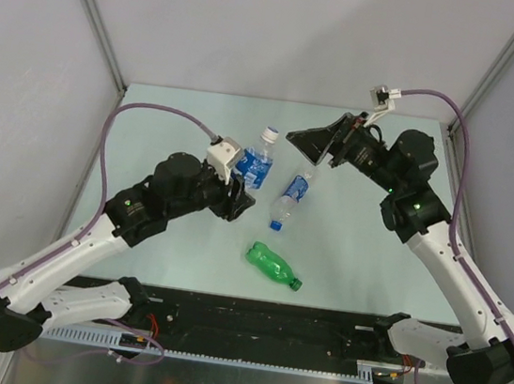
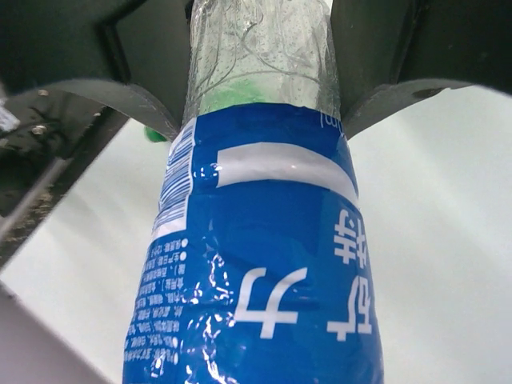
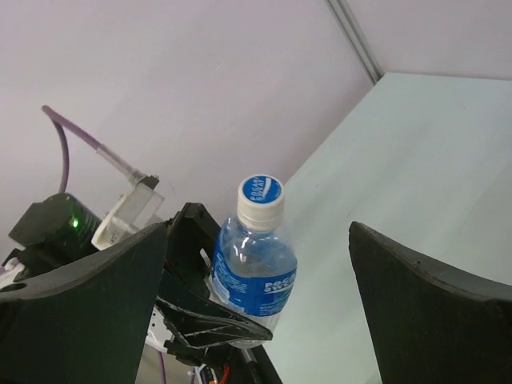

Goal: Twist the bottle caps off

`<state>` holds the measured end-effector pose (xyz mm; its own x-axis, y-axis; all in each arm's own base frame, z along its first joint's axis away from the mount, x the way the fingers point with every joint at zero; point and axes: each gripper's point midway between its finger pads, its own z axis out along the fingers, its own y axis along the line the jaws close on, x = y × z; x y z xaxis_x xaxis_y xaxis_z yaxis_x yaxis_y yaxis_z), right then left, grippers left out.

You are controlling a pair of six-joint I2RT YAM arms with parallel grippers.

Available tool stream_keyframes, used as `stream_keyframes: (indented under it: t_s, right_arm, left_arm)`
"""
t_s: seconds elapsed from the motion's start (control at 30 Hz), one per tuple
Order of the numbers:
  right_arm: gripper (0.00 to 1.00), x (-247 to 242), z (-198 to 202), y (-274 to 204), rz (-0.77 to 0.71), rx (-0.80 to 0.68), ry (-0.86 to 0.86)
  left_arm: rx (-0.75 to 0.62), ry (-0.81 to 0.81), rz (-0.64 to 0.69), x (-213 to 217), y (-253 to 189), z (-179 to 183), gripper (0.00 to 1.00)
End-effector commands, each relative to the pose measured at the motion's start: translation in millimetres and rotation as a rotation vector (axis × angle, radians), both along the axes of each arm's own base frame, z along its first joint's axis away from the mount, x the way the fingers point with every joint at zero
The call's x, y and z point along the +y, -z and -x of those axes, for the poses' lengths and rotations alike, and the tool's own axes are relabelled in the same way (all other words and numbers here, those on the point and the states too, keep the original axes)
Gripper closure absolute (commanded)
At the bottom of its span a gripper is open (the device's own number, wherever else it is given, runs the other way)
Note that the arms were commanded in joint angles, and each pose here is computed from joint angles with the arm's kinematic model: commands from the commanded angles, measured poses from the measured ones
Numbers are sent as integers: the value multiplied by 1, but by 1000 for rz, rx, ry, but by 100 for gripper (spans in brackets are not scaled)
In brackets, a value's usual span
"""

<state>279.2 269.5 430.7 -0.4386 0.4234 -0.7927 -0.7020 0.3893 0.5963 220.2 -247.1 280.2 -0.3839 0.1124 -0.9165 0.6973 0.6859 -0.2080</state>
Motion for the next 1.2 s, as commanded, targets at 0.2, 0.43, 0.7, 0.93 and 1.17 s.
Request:
stream_keyframes:
  t_s: [0.2,0.43,0.7,0.93,1.17]
  right_arm:
    - [1,31,-27,18,104,75,88]
    - [10,60,-44,45,165,149,99]
    - [31,84,-44,56,154,168,37]
    - [41,92,-41,56,135,176,0]
    - [44,98,-37,51,87,207,-32]
  left_arm:
    - [-105,-352,-297,48,14,-19,91]
    - [-123,-406,-343,50,17,-18,94]
    - [-127,-400,-381,49,20,-19,95]
    - [-115,-388,-390,46,26,-18,96]
    - [-105,-384,-395,45,30,-17,96]
